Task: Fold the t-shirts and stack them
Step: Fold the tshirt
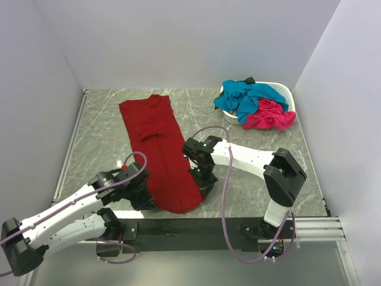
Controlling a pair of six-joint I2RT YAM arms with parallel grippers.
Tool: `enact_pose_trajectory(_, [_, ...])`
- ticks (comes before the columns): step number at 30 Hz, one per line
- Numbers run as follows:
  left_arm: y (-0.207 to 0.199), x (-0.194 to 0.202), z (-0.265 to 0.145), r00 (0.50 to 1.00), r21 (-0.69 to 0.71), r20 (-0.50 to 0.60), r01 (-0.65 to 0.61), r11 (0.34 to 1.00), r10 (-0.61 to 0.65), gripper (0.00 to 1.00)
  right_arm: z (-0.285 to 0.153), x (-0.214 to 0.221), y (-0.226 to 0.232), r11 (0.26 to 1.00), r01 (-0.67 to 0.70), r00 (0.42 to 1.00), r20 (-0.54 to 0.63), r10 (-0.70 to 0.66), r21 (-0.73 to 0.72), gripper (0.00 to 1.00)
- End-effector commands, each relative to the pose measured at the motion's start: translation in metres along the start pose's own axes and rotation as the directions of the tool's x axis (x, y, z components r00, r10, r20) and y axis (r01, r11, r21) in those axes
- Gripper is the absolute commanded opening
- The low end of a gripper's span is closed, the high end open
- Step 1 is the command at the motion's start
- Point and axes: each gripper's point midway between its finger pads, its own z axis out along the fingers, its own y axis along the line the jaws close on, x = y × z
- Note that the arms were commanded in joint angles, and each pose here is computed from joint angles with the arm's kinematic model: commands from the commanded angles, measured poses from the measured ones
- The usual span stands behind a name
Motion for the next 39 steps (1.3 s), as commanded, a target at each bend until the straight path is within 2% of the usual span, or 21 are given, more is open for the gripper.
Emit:
enact_pose_trajectory(1, [-0.016, -0.01, -0.005, 0.999, -0.024, 0.034, -0.028, 0.999, 0.029, 0.0, -0.019, -0.017, 0.013, 1.0, -0.002, 0.999, 0.046, 0.003, -0.015, 0.0])
enact_pose_trajectory(5, [-0.014, -0.025, 0.0, 0.997, -0.057, 0.056, -0.048, 0.997, 0.051, 0.0, -0.024, -0.045, 0.016, 1.0, -0.019, 0.996, 0.088, 0.021, -0.023, 0.0])
enact_pose_trajectory(7, [-0.01, -0.049, -0.001, 0.995, -0.066, 0.104, -0.006, 0.998, 0.012, 0.0, -0.031, -0.061, 0.015, 1.0, -0.022, 0.992, 0.122, 0.023, -0.009, 0.0])
enact_pose_trajectory(8, [-0.01, -0.058, 0.0, 0.992, -0.064, 0.122, -0.034, 0.997, 0.041, 0.0, -0.028, -0.069, 0.014, 1.0, -0.019, 0.992, 0.124, 0.02, -0.007, 0.0])
enact_pose_trajectory(9, [-0.009, -0.072, -0.001, 0.989, -0.058, 0.151, -0.002, 0.998, 0.011, 0.0, -0.035, -0.08, 0.013, 1.0, -0.026, 0.988, 0.149, 0.028, -0.016, 0.0])
enact_pose_trajectory(14, [-0.011, -0.113, 0.006, 0.975, -0.08, 0.219, -0.026, 0.996, 0.043, 0.0, -0.036, -0.121, 0.006, 0.999, -0.032, 0.983, 0.179, 0.036, -0.024, 0.0])
enact_pose_trajectory(16, [-0.019, -0.131, 0.009, 0.965, -0.043, 0.26, -0.017, 0.999, 0.027, 0.0, -0.046, -0.145, 0.007, 0.999, -0.03, 0.973, 0.226, 0.037, -0.034, 0.0])
enact_pose_trajectory(17, [-0.017, -0.139, 0.012, 0.961, -0.061, 0.274, -0.006, 0.998, 0.023, 0.0, -0.037, -0.152, 0.003, 0.999, -0.032, 0.978, 0.204, 0.035, -0.018, 0.0])
enact_pose_trajectory(18, [-0.018, -0.151, 0.01, 0.952, -0.062, 0.305, 0.005, 0.998, 0.014, 0.0, -0.047, -0.169, 0.004, 0.999, -0.028, 0.969, 0.246, 0.034, -0.026, 0.0])
enact_pose_trajectory(20, [-0.018, -0.164, 0.012, 0.946, -0.079, 0.324, 0.007, 0.997, 0.019, 0.0, -0.04, -0.188, -0.005, 0.999, -0.049, 0.968, 0.244, 0.052, -0.018, 0.0])
enact_pose_trajectory(21, [-0.016, -0.181, 0.007, 0.925, -0.098, 0.379, 0.028, 0.995, 0.011, 0.0, -0.051, -0.203, -0.003, 0.999, -0.042, 0.957, 0.286, 0.049, -0.029, 0.0])
enact_pose_trajectory(24, [-0.024, -0.211, 0.002, 0.898, -0.092, 0.441, 0.022, 0.996, 0.02, 0.0, -0.054, -0.23, -0.015, 0.998, -0.064, 0.945, 0.318, 0.07, -0.031, 0.0])
enact_pose_trajectory(30, [-0.027, -0.255, 0.005, 0.867, -0.137, 0.493, -0.002, 0.991, 0.07, 0.0, -0.051, -0.261, -0.039, 0.995, -0.094, 0.923, 0.373, 0.096, -0.023, 0.0])
enact_pose_trajectory(39, [-0.01, -0.286, -0.002, 0.839, -0.178, 0.54, 0.034, 0.983, 0.069, 0.0, -0.054, -0.288, -0.038, 0.995, -0.089, 0.883, 0.459, 0.104, -0.054, 0.0])
